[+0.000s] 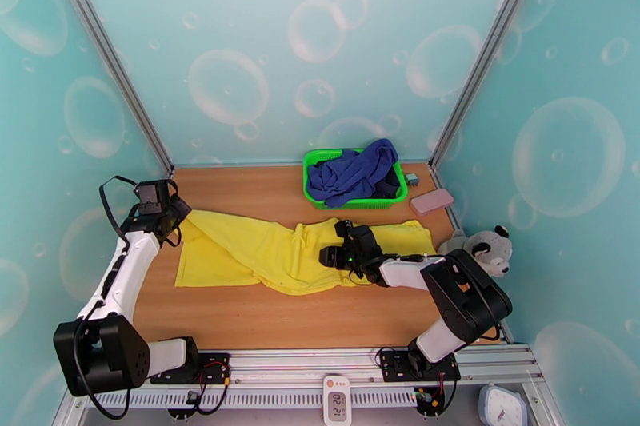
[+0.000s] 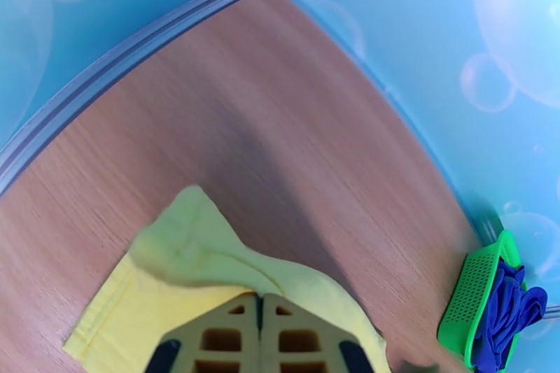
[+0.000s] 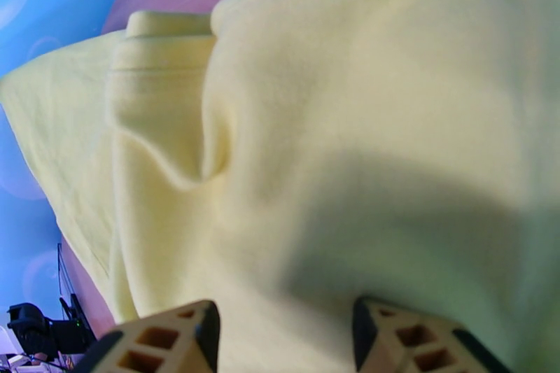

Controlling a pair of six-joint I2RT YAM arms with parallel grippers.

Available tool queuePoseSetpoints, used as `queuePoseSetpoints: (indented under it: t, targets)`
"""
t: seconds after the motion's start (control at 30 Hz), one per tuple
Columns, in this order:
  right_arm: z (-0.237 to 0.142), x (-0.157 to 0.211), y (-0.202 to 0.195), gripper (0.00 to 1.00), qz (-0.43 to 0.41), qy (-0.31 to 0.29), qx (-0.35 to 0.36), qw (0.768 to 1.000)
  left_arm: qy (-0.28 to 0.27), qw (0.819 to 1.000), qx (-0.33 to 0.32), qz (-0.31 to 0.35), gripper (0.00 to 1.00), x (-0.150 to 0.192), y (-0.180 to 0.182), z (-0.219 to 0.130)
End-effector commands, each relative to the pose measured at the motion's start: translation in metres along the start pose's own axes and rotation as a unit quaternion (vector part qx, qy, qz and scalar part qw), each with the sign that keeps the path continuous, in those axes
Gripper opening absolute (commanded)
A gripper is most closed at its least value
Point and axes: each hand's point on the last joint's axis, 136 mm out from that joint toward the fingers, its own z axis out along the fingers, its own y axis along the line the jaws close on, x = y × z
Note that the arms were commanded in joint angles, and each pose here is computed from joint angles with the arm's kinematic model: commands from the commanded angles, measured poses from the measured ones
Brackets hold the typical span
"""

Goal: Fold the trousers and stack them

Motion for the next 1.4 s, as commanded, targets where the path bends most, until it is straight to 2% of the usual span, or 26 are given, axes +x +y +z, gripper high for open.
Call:
queuePoseSetpoints:
  t: [0.0,0.07,0.13,0.27,0.4,0.47,0.63,0.7,0.8,0.9,1.0,1.03,1.1,1.2,1.27,1.3,1.37]
  targets:
    - [0.001,0.043,-0.047,0.55,0.055,0.059,0.080,0.993,0.017,1.000,-0.016,0.016,0.00,0.022,0.015,0.003]
    - [0.002,0.041,-0.045,0.55,0.055,0.059,0.077,0.994,0.042,0.998,-0.035,0.016,0.00,0.045,0.032,0.008]
    - [0.003,0.040,-0.045,0.55,0.053,0.059,0.076,0.994,0.040,0.999,-0.013,0.001,0.00,0.056,0.034,0.002]
    - [0.004,0.039,-0.044,0.55,0.049,0.062,0.076,0.994,0.022,1.000,-0.002,0.003,0.00,0.045,0.030,-0.011]
    - [0.004,0.038,-0.043,0.55,0.049,0.062,0.074,0.994,0.061,0.998,-0.023,0.023,0.00,0.057,0.036,-0.014]
    - [0.004,0.039,-0.043,0.54,0.050,0.061,0.074,0.994,0.096,0.995,-0.017,0.018,0.00,0.079,0.042,-0.015]
    - [0.005,0.039,-0.043,0.54,0.051,0.062,0.071,0.994,0.221,0.974,0.041,-0.018,0.00,0.169,0.053,-0.021]
    - [0.007,0.040,-0.042,0.54,0.049,0.066,0.068,0.994,0.258,0.965,0.051,-0.023,0.00,0.191,0.049,-0.029]
    - [0.012,0.037,-0.040,0.54,0.044,0.068,0.064,0.995,0.297,0.954,0.032,-0.039,0.05,0.216,0.051,-0.036]
    - [0.016,0.032,-0.038,0.54,0.042,0.068,0.060,0.995,0.334,0.942,0.042,-0.014,0.08,0.246,0.045,-0.037]
    - [0.018,0.030,-0.035,0.54,0.039,0.068,0.056,0.995,0.401,0.914,0.056,0.025,0.13,0.281,0.045,-0.040]
    - [0.018,0.029,-0.035,0.54,0.039,0.068,0.056,0.995,0.409,0.909,0.067,0.044,0.16,0.282,0.039,-0.041]
    - [0.019,0.030,-0.036,0.54,0.038,0.069,0.058,0.995,0.394,0.912,0.096,0.056,0.21,0.268,0.019,-0.042]
    - [0.019,0.031,-0.036,0.54,0.037,0.074,0.060,0.995,0.306,0.940,0.135,0.063,0.32,0.214,-0.015,-0.039]
    - [0.019,0.031,-0.035,0.54,0.037,0.074,0.059,0.995,0.252,0.961,0.103,0.057,0.40,0.182,-0.011,-0.027]
    - [0.019,0.030,-0.036,0.54,0.038,0.073,0.060,0.995,0.227,0.970,0.062,0.056,0.43,0.168,0.002,-0.016]
    - [0.017,0.029,-0.035,0.54,0.038,0.069,0.061,0.995,0.188,0.979,-0.011,0.073,0.44,0.148,0.027,0.004]
